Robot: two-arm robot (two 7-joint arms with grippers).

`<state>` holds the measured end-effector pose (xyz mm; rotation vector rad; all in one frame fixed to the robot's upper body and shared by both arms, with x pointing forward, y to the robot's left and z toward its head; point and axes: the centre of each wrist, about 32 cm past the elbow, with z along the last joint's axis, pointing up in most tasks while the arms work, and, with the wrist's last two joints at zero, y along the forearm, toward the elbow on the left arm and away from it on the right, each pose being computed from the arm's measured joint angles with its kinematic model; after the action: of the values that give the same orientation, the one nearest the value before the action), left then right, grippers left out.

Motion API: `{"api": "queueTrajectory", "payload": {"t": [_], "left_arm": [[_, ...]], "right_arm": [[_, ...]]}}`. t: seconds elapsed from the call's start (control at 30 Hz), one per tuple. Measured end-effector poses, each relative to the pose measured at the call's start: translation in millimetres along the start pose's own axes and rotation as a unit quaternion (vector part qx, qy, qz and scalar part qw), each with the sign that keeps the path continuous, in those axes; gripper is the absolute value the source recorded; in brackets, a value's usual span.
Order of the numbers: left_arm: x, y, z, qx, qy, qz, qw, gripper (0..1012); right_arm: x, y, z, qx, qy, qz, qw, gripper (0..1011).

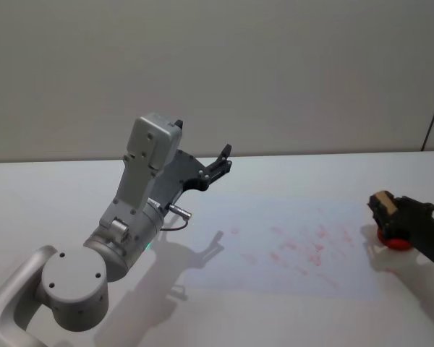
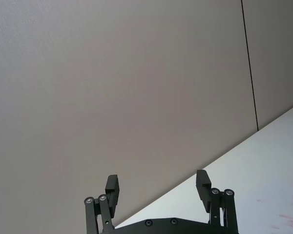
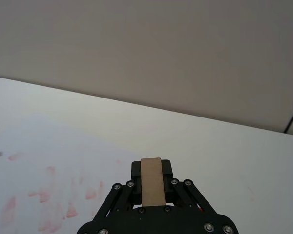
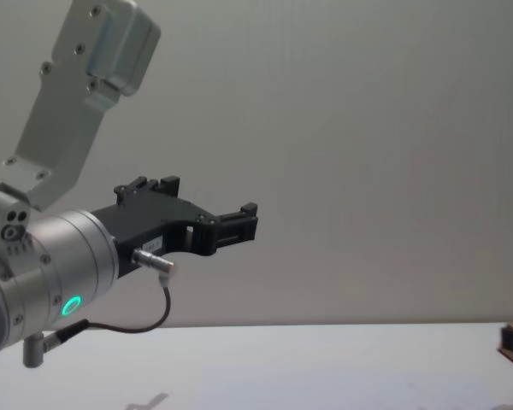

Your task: Use the one hand to pick up the stamp and affix it onto the A4 paper.

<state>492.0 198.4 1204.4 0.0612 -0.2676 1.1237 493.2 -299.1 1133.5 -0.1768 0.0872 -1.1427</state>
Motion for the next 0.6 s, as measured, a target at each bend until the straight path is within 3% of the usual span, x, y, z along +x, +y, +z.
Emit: {"api": "queueTrajectory", "payload": {"t": [0.27, 0.6], "left_arm": [[0.0, 0.0, 0.0, 0.0, 0.0, 0.0, 1.0, 1001], [0.0, 0.0, 0.0, 0.0, 0.0, 0.0, 1.0, 1001]], "right_arm": [[-17.0, 8.7, 6.2, 0.01, 0.001, 0.037, 0.9993, 219], [-34.4, 39.5, 9.4, 0.013, -0.008, 0.074, 0.9971, 219]]}}
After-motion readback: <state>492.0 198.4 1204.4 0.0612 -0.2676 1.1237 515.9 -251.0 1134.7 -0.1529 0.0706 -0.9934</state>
